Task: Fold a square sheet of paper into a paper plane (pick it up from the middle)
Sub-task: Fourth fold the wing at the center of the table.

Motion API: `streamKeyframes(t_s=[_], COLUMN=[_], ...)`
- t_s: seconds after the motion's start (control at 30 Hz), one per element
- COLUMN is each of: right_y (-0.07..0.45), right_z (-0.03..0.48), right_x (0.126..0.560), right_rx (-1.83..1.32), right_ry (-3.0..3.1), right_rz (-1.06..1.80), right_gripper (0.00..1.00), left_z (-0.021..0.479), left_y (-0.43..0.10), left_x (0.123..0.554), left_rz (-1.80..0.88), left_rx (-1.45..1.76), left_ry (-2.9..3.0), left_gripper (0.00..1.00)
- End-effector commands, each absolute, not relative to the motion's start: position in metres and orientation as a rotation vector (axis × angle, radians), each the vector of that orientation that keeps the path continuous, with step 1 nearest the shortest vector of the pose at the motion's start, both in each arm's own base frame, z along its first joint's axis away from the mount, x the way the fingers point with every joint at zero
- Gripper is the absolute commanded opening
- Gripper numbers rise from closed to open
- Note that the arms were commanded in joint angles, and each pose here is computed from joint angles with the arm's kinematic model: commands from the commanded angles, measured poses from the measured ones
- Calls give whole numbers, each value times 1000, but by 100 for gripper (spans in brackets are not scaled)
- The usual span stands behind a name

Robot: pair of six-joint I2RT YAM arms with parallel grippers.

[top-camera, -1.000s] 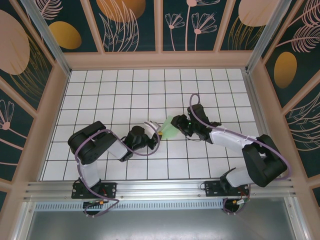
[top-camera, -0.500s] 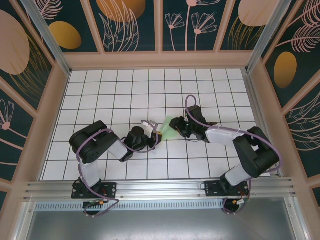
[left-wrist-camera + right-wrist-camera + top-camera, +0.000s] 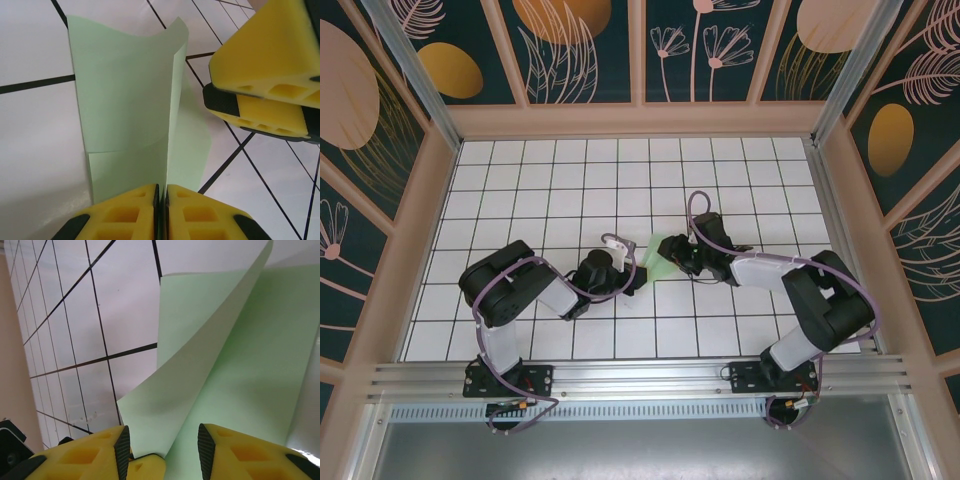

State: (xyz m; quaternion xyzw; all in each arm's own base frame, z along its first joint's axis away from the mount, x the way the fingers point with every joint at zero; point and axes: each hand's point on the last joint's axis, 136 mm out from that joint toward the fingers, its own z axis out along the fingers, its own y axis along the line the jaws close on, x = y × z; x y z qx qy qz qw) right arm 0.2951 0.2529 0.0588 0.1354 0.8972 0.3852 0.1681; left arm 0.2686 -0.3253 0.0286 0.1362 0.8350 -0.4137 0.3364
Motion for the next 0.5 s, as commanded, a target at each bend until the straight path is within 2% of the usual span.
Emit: streamKeyframes(t_s=[0.0, 0.47], right_y=[251, 260], right_z=[51, 47], right_x=[294, 298], right_rx=[321, 232], right_ry=[2546, 2558], right_rz=[1087, 1108], right_gripper=[42, 44], left_z=[21, 16], left_y=[-326, -318], left_x=[270, 278], left_rz=[-1106, -1201], left_rx=[289, 98], left_ry=[2245, 2314], left_gripper=[15, 15])
